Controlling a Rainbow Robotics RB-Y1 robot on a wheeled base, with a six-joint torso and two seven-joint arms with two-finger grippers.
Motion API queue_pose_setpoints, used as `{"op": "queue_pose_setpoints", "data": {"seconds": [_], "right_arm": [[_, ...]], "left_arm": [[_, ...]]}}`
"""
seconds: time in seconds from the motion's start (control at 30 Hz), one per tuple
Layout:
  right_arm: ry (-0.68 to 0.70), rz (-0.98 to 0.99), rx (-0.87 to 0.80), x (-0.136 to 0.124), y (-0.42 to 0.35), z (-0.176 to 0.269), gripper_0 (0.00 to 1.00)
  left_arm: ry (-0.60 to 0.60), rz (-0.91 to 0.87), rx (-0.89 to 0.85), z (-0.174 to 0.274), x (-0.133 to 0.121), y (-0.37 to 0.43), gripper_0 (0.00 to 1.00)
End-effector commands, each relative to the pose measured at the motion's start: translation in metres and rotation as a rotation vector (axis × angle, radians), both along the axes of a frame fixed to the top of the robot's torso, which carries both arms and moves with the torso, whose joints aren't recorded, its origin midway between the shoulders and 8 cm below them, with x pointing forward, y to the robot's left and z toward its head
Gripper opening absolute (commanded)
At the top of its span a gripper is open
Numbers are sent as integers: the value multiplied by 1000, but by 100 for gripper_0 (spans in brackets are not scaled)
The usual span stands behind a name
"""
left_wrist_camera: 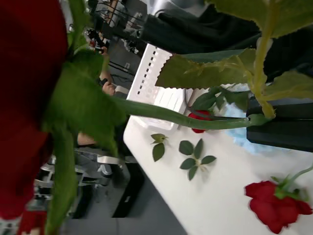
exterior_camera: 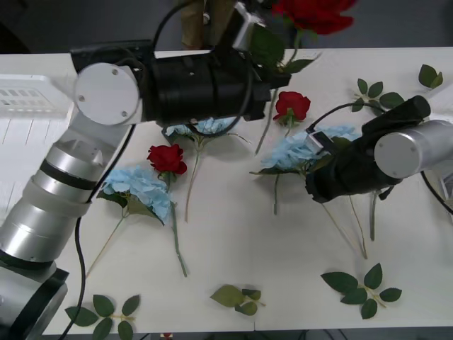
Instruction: Place the red flowers into the right box and the blue flowers into the left box. If a person shows an open palm, hand one flower to the person first, then continue sorting.
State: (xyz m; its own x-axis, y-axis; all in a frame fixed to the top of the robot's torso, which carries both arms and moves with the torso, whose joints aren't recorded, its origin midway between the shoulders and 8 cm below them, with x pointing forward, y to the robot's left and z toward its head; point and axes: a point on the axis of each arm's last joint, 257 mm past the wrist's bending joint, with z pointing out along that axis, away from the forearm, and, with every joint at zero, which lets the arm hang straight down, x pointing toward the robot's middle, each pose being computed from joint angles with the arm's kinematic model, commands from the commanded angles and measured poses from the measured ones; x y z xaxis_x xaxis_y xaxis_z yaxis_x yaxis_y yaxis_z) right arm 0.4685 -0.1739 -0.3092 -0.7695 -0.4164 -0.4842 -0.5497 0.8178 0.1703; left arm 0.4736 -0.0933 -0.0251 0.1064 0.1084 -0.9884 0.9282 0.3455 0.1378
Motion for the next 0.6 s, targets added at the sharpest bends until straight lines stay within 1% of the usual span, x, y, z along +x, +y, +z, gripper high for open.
{"op": "queue_pose_setpoints", "data": {"seconds": [0.03, 0.07, 0.1, 0.13, 0.17, 0.2, 0.27, 0.33, 0.47, 0.6], "right_arm": [[-32, 37, 64, 7, 21, 19, 17], [-30, 35, 80, 7, 21, 23, 35], [-27, 35, 102, 7, 21, 30, 61], [-22, 30, 121, 7, 21, 36, 70], [-16, 30, 146, 7, 20, 45, 85], [-19, 41, 159, 7, 17, 52, 91], [-30, 53, 187, 9, 8, 71, 96], [-45, 54, 203, 12, -9, 91, 96], [-62, 50, 169, 12, -46, 111, 96], [-56, 56, 129, -2, -91, 118, 95]], "left_arm": [[-51, -16, -17, -16, -24, -50, 0], [-53, -13, -21, -18, -25, -54, 0], [-52, -14, -18, -21, -26, -56, 0], [-50, -16, -12, -24, -27, -56, 0], [-50, -19, -7, -26, -28, -56, 0], [-44, -24, -7, -27, -29, -56, 0], [-27, -33, -11, -29, -32, -57, 0], [-29, -32, -7, -31, -32, -55, 0], [-27, -32, -7, -31, -32, -55, 0], [-25, -31, -6, -32, -31, -55, 0]]}}
